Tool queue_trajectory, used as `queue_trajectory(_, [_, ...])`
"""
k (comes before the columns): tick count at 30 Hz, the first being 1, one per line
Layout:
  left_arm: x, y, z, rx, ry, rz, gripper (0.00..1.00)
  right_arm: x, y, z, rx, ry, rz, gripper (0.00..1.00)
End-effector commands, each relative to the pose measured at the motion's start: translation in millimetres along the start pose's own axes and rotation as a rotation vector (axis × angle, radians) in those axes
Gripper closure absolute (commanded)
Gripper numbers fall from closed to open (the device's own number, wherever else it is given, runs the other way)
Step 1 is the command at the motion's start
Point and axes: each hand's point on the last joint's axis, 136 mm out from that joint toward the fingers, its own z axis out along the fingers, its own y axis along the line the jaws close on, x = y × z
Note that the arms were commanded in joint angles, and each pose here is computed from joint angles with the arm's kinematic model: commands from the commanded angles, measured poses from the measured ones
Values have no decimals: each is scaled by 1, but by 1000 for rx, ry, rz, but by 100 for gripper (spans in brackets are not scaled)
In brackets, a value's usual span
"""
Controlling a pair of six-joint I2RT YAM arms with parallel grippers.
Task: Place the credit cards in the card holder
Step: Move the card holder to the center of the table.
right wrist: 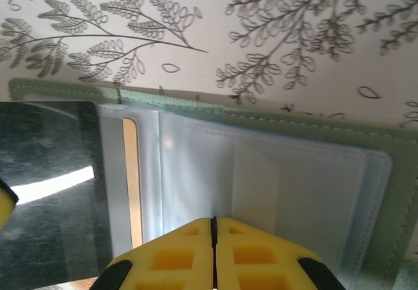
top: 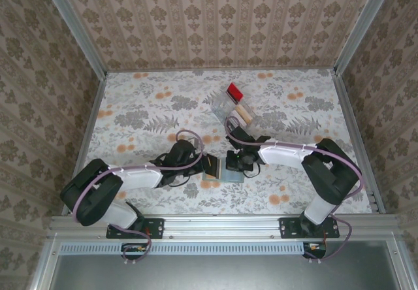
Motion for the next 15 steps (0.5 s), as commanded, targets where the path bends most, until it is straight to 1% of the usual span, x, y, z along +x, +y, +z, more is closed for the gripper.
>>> queue_trajectory(1, [14, 31, 1, -104, 18, -25, 100, 8, -29, -7, 140, 5, -12, 92])
queue_trajectory(5, [18, 38, 3, -121, 25, -38, 100, 12, -39, -10, 164, 0, -6, 91])
queue_trajectory(10, [20, 38, 8, -121, 45, -36, 100, 12, -42, -13, 172, -9, -9, 89])
queue_trajectory(15, [22, 42, 9, -131, 51, -47, 100, 17, -59, -9, 255, 8, 0, 90])
